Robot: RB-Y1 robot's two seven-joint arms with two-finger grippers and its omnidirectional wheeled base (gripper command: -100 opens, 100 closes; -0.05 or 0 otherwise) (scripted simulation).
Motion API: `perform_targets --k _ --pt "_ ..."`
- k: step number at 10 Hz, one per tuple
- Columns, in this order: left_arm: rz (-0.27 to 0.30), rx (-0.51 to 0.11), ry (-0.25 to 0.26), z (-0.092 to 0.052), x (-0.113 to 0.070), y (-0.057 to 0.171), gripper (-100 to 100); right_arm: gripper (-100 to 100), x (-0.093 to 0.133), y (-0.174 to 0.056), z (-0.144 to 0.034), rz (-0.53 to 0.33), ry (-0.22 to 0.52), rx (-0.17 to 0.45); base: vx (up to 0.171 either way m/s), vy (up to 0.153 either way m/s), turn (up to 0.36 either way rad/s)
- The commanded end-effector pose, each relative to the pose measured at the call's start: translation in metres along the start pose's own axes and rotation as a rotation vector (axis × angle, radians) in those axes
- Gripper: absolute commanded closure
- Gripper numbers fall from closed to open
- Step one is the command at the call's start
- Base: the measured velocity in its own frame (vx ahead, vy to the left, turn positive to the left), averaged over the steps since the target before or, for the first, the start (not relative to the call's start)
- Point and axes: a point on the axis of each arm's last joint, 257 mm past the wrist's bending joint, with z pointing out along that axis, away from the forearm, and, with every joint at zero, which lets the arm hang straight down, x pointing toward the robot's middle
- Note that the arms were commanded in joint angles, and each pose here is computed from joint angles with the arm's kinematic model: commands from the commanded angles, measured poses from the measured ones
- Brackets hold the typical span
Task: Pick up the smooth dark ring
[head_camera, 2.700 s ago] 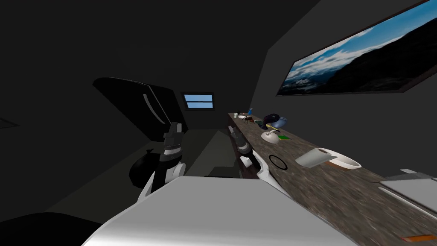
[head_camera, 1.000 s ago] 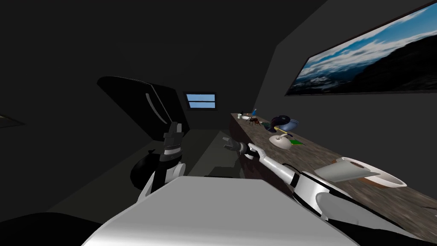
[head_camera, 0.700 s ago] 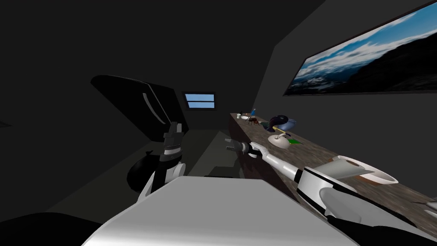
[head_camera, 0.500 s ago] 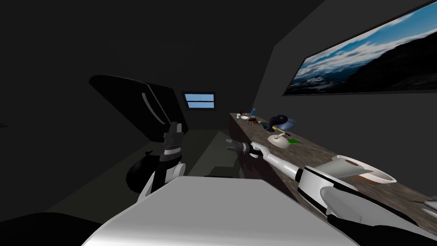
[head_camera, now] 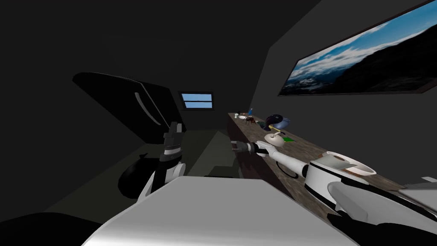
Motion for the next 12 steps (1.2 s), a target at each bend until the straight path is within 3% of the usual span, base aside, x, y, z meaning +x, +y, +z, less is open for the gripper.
perform_targets --k 1,2,3,6,7,8,9,11,12 --pt "0.000 0.000 0.000 0.000 0.000 0.000 0 -100 0.012 -0.010 -0.019 -0.002 0.047 0.034 0.008 -0.029 -0.044" --pt "0.000 0.000 0.000 0.000 0.000 0.000 0 -100 0.012 -0.010 -0.019 -0.002 0.047 0.034 0.003 -0.014 0.010" --pt "0.000 0.000 0.000 0.000 0.000 0.000 0 -100 0.023 -0.016 -0.039 -0.019 0.116 0.052 0.002 -0.026 -0.080" --pt "0.000 0.000 0.000 0.000 0.000 0.000 0 -100 0.027 -0.022 -0.047 -0.012 0.127 0.077 0.003 -0.015 -0.022" --pt "0.000 0.000 0.000 0.000 0.000 0.000 0 -100 0.038 -0.029 -0.071 -0.024 0.197 0.105 0.002 -0.019 -0.097" --pt "0.000 0.000 0.000 0.000 0.000 0.000 0 -100 0.041 -0.033 -0.077 -0.020 0.203 0.121 -0.001 -0.028 -0.065" --pt "0.000 0.000 0.000 0.000 0.000 0.000 0 -100 0.050 -0.039 -0.102 -0.029 0.270 0.150 0.005 -0.050 -0.085" --pt "0.000 0.000 0.000 0.000 0.000 0.000 0 -100 0.052 -0.042 -0.107 -0.025 0.277 0.165 0.005 -0.036 -0.029" --pt "0.000 0.000 0.000 0.000 0.000 0.000 0 -100 0.061 -0.047 -0.134 -0.031 0.342 0.199 0.010 -0.031 -0.106"
